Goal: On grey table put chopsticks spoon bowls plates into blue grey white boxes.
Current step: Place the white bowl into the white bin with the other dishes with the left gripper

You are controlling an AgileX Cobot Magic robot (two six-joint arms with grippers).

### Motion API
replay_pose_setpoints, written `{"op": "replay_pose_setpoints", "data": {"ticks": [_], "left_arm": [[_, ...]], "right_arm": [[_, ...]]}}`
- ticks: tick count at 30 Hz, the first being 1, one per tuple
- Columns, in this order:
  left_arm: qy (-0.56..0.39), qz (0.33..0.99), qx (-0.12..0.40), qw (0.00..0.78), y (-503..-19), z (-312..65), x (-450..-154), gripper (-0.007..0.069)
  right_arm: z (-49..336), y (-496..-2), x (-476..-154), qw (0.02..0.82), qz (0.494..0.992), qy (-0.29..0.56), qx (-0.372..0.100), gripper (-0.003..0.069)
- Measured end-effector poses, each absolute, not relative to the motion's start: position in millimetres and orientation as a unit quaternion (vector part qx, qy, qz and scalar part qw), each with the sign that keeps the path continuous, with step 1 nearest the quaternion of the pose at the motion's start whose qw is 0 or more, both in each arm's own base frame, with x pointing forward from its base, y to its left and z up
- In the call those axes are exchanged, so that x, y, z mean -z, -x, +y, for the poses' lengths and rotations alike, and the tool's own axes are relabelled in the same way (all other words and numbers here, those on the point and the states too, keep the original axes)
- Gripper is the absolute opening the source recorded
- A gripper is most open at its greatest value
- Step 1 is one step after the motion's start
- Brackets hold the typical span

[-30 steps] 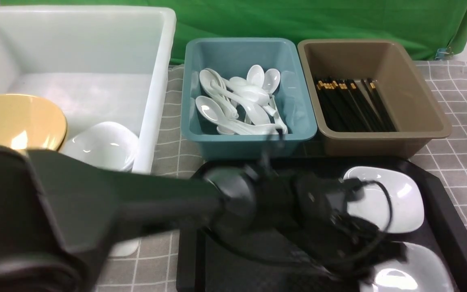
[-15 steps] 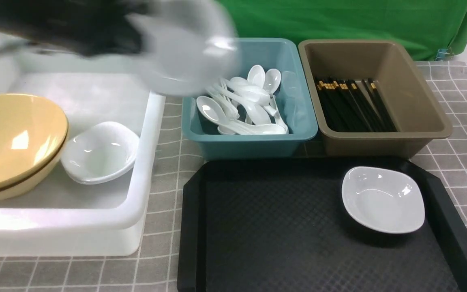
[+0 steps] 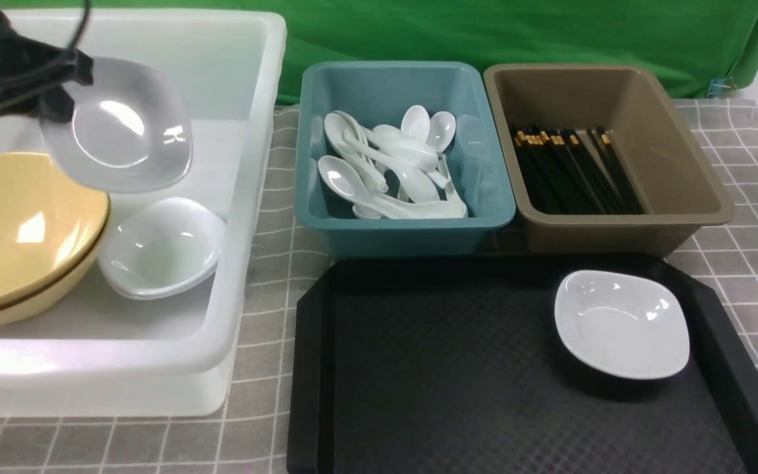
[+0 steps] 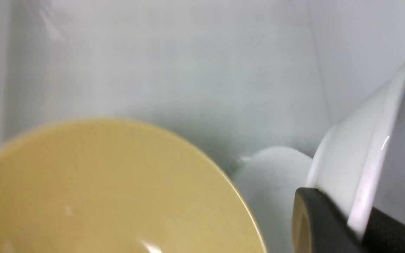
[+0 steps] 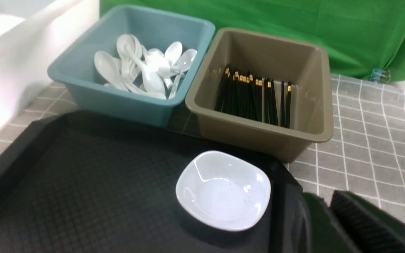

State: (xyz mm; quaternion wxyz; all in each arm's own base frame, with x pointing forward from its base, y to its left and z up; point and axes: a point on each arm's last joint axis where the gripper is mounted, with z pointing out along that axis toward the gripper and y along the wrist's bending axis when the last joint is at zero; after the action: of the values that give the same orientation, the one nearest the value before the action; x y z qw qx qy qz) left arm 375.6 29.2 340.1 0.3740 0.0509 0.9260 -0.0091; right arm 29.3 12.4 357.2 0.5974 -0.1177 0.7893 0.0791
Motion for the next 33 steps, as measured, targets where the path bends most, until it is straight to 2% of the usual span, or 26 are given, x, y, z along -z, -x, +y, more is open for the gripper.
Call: {"op": "replay_pose_setpoints", "data": {"ticks": [2,8,10,14,17,23,33], "left_arm": [[-0.122,0.915,-0.016,0.384,-390.5,19.7,-336.2,0.0015],[-0.231,0.892,-0.053,0.384,-410.3,-3.5,-319.7,0.0015],[-0.282,0.884,-0.091,0.361,-416.1,-10.1,-307.3,0.0015],[-0.32,0.88,-0.125,0.328,-419.2,-7.1,-296.1,0.0015],[-0.34,0.879,-0.125,0.311,-421.2,-6.8,-287.9,0.0015],[-0.383,0.886,-0.093,0.244,-418.5,-12.1,-266.2,0.0015],[-0.384,0.889,-0.084,0.233,-424.3,-12.5,-253.9,0.0016]], "right_arm": [[12.4,-29.3,-357.4,0.598,0.789,0.118,-0.079,0.0071],[12.4,-29.4,-357.5,0.599,0.788,0.117,-0.079,0.0074],[12.4,-29.4,-357.5,0.599,0.788,0.117,-0.079,0.0078],[12.4,-29.4,-357.5,0.599,0.788,0.117,-0.079,0.0079],[12.4,-29.4,-357.5,0.599,0.788,0.117,-0.079,0.0082],[12.4,-29.4,-357.5,0.599,0.788,0.117,-0.079,0.0089],[12.4,-29.4,-357.5,0.599,0.788,0.117,-0.079,0.0103]]}}
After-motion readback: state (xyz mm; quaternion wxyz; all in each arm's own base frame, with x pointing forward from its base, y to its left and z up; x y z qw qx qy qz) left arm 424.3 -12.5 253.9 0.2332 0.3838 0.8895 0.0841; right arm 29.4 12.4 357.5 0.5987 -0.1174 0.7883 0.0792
